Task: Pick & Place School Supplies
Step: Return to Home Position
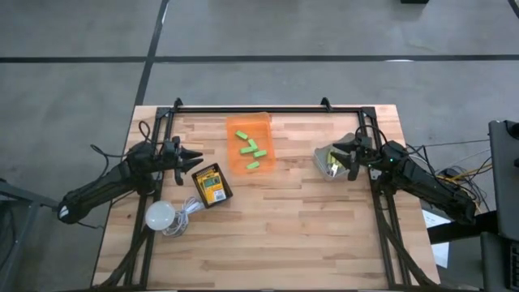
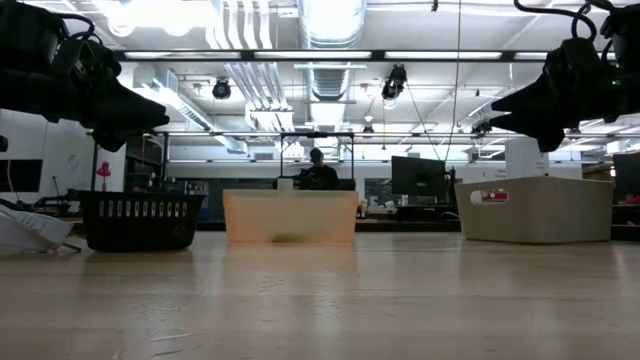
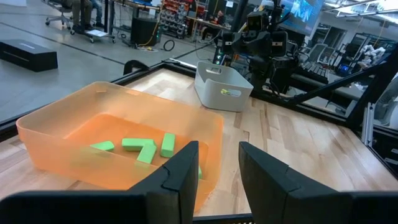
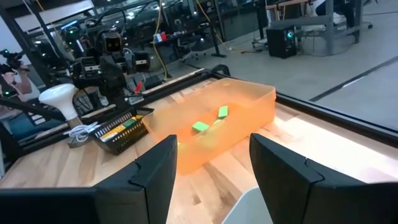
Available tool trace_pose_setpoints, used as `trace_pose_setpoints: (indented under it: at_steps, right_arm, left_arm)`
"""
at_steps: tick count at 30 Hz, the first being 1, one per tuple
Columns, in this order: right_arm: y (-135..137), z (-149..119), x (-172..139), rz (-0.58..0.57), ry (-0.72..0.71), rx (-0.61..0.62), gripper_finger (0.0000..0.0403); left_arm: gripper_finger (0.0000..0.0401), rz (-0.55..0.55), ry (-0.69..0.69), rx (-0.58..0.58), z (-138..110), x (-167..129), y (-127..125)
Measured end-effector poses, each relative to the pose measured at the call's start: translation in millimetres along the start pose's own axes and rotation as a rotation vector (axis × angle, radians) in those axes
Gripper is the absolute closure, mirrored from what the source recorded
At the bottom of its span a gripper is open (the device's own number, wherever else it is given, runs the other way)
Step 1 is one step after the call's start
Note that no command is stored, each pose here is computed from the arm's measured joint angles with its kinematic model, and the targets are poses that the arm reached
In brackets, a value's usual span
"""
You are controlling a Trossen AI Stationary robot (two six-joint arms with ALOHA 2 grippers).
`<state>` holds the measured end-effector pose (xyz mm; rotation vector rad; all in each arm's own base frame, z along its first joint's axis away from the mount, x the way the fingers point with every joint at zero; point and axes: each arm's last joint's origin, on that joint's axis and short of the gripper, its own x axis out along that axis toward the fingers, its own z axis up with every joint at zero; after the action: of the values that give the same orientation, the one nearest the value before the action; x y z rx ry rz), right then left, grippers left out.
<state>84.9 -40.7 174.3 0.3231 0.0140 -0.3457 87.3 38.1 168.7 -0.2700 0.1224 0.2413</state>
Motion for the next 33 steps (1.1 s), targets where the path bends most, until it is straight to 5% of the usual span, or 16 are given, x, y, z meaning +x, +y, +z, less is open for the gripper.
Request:
trace_pose_setpoints:
  at_steps: [18,25,33]
  right_arm:
    - [-0.1,-0.3,0.1,-0.001,0.001,0.000,0.0206]
    - [-0.1,-0.2,0.1,-0.001,0.001,0.000,0.0207]
    - [-0.1,-0.3,0.1,-0.001,0.001,0.000,0.0206]
  left_arm:
    - [0.0282,0.000,0.001,0.001,-0.1,0.0,0.0]
    - [0.0282,-0.097,0.173,-0.041,-6.9,-5.3,-3.8]
    - [0.0282,-0.095,0.177,-0.054,-7.0,-5.5,-3.8]
